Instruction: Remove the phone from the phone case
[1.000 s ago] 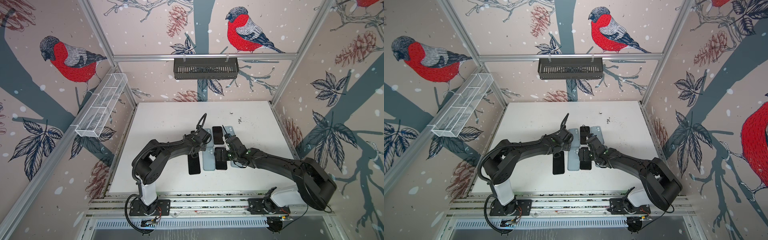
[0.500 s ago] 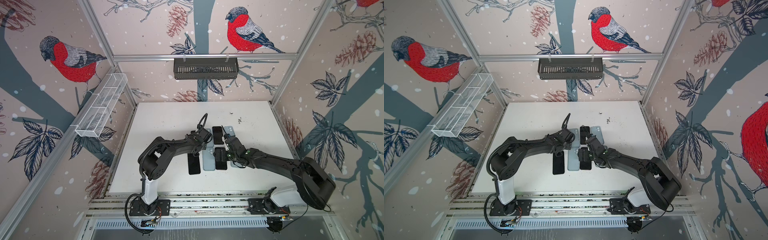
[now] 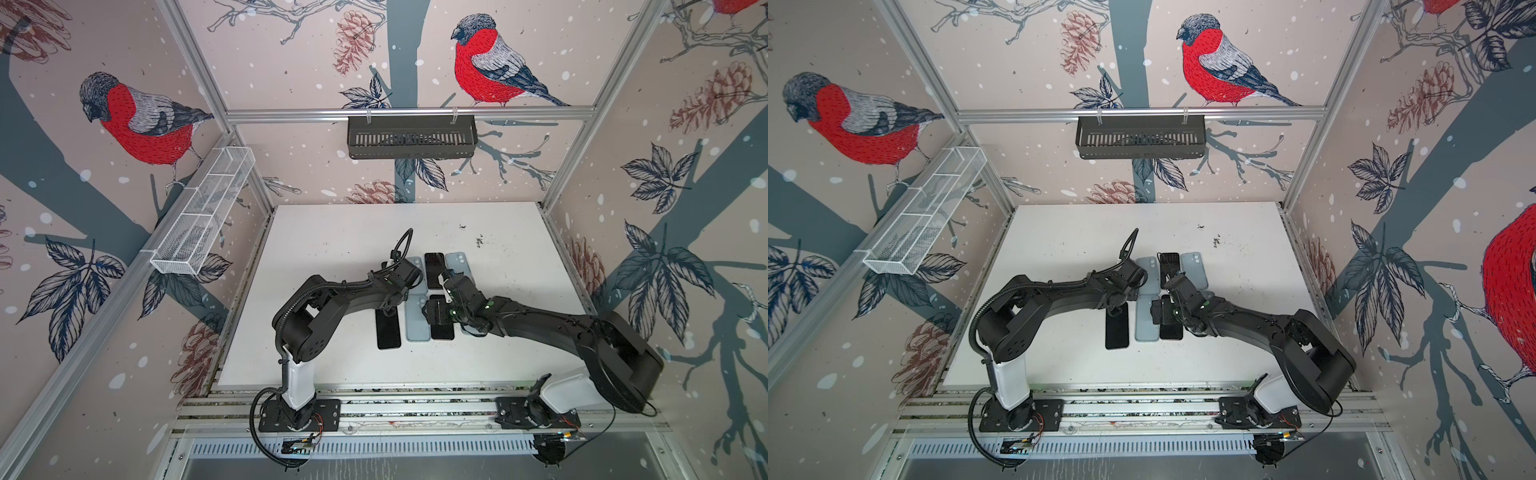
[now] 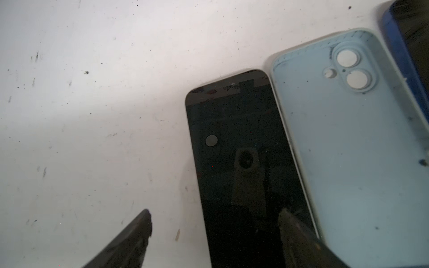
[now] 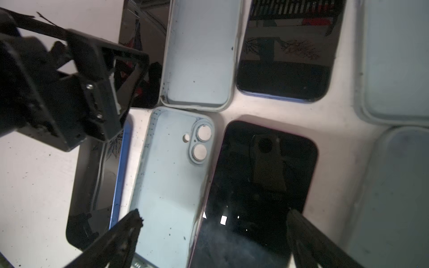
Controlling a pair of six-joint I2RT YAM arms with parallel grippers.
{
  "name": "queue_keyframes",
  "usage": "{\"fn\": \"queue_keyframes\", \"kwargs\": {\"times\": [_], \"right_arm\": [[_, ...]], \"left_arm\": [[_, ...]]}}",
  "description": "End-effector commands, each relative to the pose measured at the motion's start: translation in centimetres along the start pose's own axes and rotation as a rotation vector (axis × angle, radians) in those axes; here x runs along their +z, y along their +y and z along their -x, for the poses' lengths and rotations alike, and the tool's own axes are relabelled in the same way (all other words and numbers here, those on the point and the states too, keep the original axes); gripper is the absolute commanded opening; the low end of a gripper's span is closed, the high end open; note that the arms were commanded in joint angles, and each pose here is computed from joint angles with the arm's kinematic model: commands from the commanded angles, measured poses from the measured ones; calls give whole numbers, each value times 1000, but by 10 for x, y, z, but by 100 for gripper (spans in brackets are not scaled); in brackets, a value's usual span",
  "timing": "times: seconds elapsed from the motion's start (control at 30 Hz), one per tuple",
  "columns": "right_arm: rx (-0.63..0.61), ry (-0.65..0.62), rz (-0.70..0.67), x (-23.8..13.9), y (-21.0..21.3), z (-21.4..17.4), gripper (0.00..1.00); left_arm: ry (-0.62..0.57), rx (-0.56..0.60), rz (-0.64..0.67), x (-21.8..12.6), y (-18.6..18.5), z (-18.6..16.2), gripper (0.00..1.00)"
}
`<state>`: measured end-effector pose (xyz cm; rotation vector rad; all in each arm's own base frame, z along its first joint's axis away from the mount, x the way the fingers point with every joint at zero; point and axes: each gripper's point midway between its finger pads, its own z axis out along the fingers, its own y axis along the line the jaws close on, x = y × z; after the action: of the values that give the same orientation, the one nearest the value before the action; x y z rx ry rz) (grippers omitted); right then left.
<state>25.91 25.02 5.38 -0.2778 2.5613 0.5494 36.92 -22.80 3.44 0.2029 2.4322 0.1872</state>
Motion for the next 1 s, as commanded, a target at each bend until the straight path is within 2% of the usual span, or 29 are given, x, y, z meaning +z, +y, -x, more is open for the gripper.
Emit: {"fn": "queue_keyframes", "kwargs": {"times": [0.0,0.1,0.47,0.73,0.97], "right_arm": [[11,0,-60,2,-8,0,99],[-4,3,-117,2,-15,-2,99],[-25,50,-197,18,-29,-17,96],[-20,43,-233,13,-38,-21,95],[-13,25,-212,7,-36,-20,95]], "left_arm": [[75,40,21,-1,9,-21,85],[73,38,30,-2,12,-22,85],[78,27,48,-5,21,-32,85],[37,-12,-2,-21,19,-19,85],[2,-40,-58,-41,16,-12,86]]}}
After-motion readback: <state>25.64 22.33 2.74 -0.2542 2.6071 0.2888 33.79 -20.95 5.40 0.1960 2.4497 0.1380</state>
